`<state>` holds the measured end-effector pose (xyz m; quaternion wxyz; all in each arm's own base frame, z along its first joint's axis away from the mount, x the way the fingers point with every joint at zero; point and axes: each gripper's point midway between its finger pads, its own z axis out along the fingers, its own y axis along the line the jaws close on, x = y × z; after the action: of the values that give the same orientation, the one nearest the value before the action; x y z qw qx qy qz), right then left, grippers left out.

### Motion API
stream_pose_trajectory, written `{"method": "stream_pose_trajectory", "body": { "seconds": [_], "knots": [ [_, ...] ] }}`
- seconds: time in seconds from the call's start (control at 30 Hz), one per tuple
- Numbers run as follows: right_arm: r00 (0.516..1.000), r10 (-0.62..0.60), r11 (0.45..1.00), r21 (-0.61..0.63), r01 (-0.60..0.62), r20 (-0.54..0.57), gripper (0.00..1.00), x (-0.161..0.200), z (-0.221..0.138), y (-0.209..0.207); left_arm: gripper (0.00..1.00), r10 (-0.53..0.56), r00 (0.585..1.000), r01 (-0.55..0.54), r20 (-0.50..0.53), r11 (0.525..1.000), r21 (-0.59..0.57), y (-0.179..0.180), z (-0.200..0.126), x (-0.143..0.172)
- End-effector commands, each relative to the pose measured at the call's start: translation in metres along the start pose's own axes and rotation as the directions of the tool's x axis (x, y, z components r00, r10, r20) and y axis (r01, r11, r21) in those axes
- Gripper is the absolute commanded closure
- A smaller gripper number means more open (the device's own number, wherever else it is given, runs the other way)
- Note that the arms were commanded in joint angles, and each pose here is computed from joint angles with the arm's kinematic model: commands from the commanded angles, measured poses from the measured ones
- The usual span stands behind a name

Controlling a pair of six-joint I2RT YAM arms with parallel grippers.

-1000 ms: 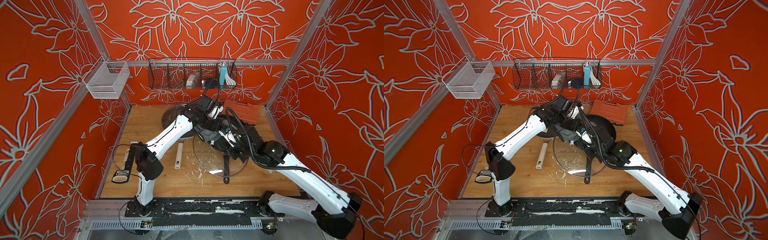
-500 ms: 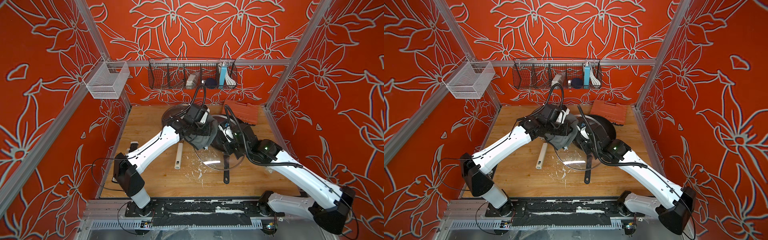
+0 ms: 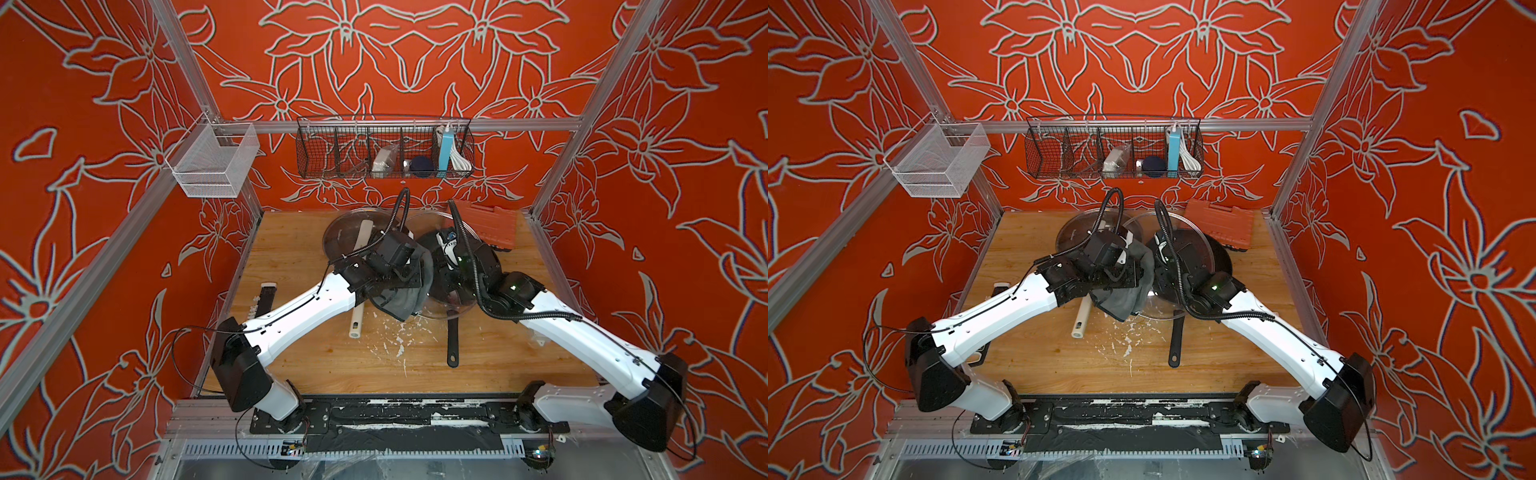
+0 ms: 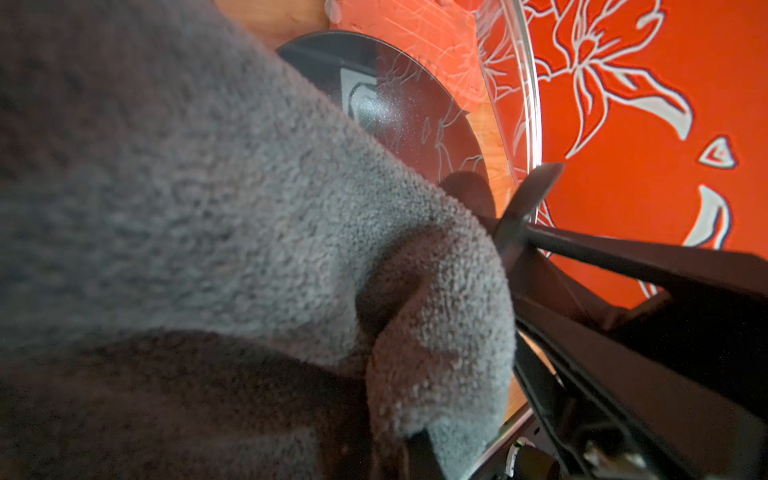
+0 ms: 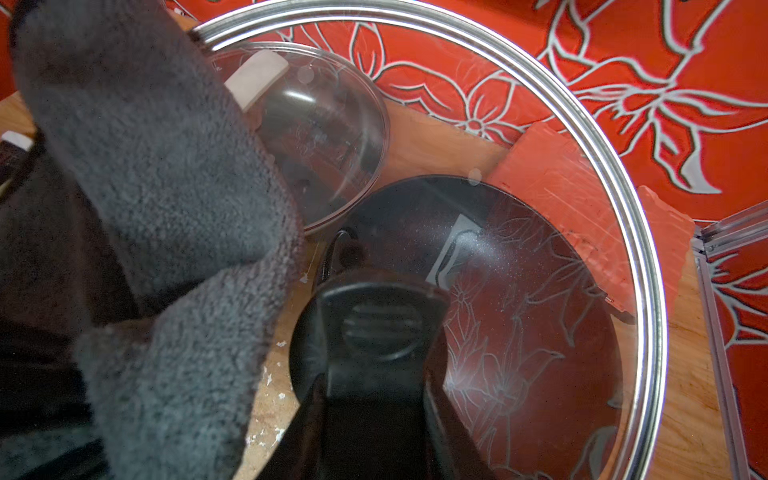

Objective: Wipe the pot lid with a cloth
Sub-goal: Wipe the pot lid.

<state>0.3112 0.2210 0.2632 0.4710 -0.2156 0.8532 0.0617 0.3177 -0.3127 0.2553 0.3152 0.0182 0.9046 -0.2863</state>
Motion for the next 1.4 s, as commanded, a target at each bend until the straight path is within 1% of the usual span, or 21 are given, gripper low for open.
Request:
{"method": "stream_pose_trajectory", "body": {
  "seconds": [0.0, 0.1, 0.33, 0.5, 0.63, 0.7, 0.83, 0.93, 1.1, 1.37],
  "knots": [
    [0.912, 0.188, 0.982, -0.039, -0.187, 0.366, 1.00, -0.103, -0.049, -0.012, 1.00, -0.059, 0.998, 0.063, 0.036, 0.993, -0.095, 0.018, 0.005, -0.003],
    [0.913, 0.192, 0.981, -0.035, -0.192, 0.359, 1.00, -0.097, -0.050, -0.012, 1.00, -0.063, 0.995, 0.073, 0.073, 0.987, -0.143, 0.020, 0.004, -0.016],
    [0.917, 0.201, 0.979, -0.045, -0.198, 0.346, 1.00, -0.085, -0.054, -0.008, 1.00, -0.030, 0.990, 0.051, 0.134, 0.987, -0.154, 0.003, 0.007, -0.054],
    [0.923, 0.194, 0.981, -0.048, -0.189, 0.334, 1.00, -0.078, -0.057, -0.004, 1.00, -0.050, 0.986, 0.075, 0.157, 0.984, -0.161, 0.006, 0.012, -0.076],
    [0.926, 0.192, 0.981, -0.053, -0.185, 0.325, 1.00, -0.073, -0.056, -0.001, 1.00, -0.040, 0.981, 0.075, 0.188, 0.981, -0.182, 0.012, 0.012, -0.096],
    [0.928, 0.193, 0.981, -0.053, -0.186, 0.320, 1.00, -0.070, -0.055, 0.000, 1.00, -0.030, 0.980, 0.067, 0.195, 0.980, -0.188, 0.013, 0.012, -0.105],
    [0.925, 0.208, 0.978, -0.067, -0.197, 0.318, 1.00, -0.067, -0.053, 0.003, 1.00, 0.030, 0.983, 0.012, 0.184, 0.975, -0.220, 0.012, 0.019, -0.116],
    [0.923, 0.217, 0.976, -0.063, -0.207, 0.318, 1.00, -0.067, -0.052, 0.002, 1.00, 0.029, 0.989, 0.008, 0.146, 0.970, -0.245, 0.015, 0.028, -0.112],
    [0.917, 0.220, 0.975, -0.032, -0.222, 0.333, 1.00, -0.072, -0.051, -0.003, 1.00, -0.043, 0.992, 0.069, 0.122, 0.973, -0.220, 0.023, 0.036, -0.088],
    [0.905, 0.224, 0.970, 0.005, -0.242, 0.362, 1.00, -0.090, -0.051, -0.008, 1.00, -0.064, 0.994, 0.082, 0.090, 0.976, -0.202, 0.026, 0.027, -0.043]
  ]
}}
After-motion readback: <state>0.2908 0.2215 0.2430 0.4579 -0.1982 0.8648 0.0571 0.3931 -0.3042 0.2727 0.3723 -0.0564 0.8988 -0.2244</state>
